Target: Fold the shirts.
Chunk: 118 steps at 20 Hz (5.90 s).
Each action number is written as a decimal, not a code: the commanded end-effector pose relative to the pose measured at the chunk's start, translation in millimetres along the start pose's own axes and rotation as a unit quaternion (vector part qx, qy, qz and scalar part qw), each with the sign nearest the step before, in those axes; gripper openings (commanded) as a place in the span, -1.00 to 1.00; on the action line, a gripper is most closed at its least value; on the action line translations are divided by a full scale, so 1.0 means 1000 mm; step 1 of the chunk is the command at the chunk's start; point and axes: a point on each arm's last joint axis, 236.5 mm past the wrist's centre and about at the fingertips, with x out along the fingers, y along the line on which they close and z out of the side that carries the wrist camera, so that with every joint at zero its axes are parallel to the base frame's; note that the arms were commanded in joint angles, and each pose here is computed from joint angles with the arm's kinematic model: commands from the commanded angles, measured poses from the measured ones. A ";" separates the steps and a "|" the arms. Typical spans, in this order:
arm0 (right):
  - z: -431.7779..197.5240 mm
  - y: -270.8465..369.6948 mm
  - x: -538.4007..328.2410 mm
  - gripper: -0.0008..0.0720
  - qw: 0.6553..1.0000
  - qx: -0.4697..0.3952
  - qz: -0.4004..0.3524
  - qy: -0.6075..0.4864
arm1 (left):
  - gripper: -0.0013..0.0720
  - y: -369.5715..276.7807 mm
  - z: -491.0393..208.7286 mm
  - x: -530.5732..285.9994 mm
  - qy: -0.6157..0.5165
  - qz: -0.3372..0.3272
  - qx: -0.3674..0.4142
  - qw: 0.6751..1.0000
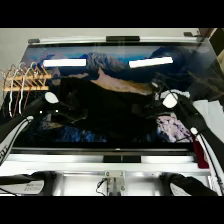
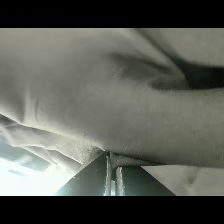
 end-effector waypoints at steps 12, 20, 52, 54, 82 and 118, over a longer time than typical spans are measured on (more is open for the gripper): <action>0.043 0.052 -0.032 -0.80 0.993 0.022 0.084 -0.084 | 0.60 -0.039 -0.027 0.037 0.035 0.005 0.068 0.997; 0.041 0.059 -0.037 -0.80 0.993 0.016 0.089 -0.074 | 0.91 -0.044 -0.017 0.050 0.007 0.012 0.073 0.997; -0.153 0.036 -0.157 -0.80 0.970 -0.163 0.008 0.178 | -0.84 -0.119 -0.201 -0.155 0.115 0.038 0.260 0.958; -0.164 0.023 -0.173 -0.80 0.974 -0.169 -0.020 0.152 | -0.84 -0.117 -0.231 -0.140 0.138 0.038 0.273 0.951; 0.037 0.059 0.046 0.52 0.901 -0.384 -0.188 0.077 | -0.84 -0.040 0.023 -0.071 0.038 -0.132 0.175 0.975; 0.036 0.152 -0.048 -0.81 0.917 -0.374 -0.123 -0.064 | 0.05 -0.038 0.000 -0.085 0.080 -0.155 0.197 0.965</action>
